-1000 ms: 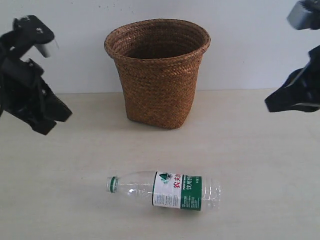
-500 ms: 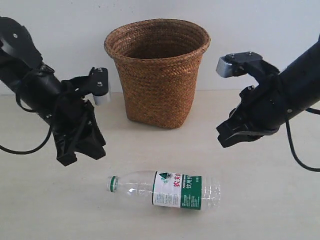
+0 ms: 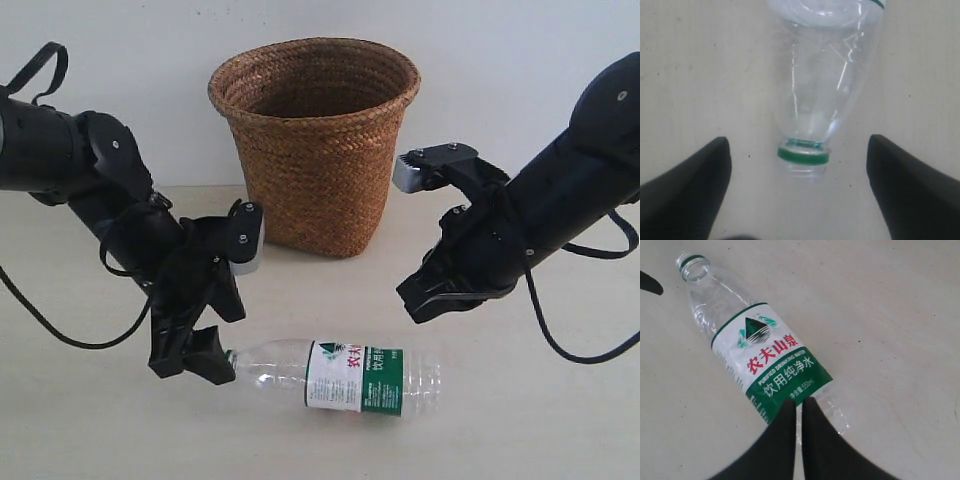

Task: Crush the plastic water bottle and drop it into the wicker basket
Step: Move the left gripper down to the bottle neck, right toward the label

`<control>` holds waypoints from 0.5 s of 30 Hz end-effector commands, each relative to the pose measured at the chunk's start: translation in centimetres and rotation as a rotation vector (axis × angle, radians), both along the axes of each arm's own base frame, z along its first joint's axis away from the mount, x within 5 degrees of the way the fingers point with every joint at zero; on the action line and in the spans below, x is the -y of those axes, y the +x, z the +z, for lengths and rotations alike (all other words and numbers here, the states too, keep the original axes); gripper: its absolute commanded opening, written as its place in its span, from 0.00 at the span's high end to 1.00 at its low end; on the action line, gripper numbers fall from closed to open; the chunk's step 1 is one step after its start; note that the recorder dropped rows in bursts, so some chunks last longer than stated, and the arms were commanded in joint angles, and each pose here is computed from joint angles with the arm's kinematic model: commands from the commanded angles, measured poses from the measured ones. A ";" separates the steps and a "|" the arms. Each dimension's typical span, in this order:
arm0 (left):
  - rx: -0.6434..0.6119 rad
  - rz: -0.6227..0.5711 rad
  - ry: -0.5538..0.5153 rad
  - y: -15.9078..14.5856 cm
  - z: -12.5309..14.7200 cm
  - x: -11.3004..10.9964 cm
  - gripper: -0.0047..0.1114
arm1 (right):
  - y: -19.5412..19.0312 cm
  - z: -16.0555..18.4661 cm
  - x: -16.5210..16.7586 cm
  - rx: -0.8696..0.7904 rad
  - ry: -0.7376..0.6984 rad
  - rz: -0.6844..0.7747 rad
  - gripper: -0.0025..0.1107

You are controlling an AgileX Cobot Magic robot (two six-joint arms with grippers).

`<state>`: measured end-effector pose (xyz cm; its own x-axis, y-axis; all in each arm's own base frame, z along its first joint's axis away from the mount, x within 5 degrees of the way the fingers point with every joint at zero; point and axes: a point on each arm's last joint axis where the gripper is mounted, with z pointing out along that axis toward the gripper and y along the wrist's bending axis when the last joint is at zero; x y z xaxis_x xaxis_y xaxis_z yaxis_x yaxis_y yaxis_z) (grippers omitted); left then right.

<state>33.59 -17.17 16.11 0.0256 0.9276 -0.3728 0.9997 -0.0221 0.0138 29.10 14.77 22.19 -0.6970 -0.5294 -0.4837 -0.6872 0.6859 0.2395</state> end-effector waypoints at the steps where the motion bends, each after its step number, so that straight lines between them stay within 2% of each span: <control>1: 0.004 -0.014 -0.005 0.1 -0.6 0.5 0.35 | 0.2 0.2 0.0 0.026 0.000 0.004 0.98; 10: 0.025 -0.074 0.039 -0.3 -2.2 2.1 0.35 | 0.3 0.2 0.0 0.038 0.000 -0.005 0.98; 15: 0.021 -0.076 0.049 -0.3 -2.5 2.1 0.35 | 0.3 0.2 0.0 0.038 0.000 -0.005 0.98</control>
<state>33.22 -19.13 13.48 0.0982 0.9385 -0.3310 0.9951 -0.0969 0.0207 29.32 14.75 22.24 -0.6903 -0.5227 -0.5002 -0.6859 0.6927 0.2228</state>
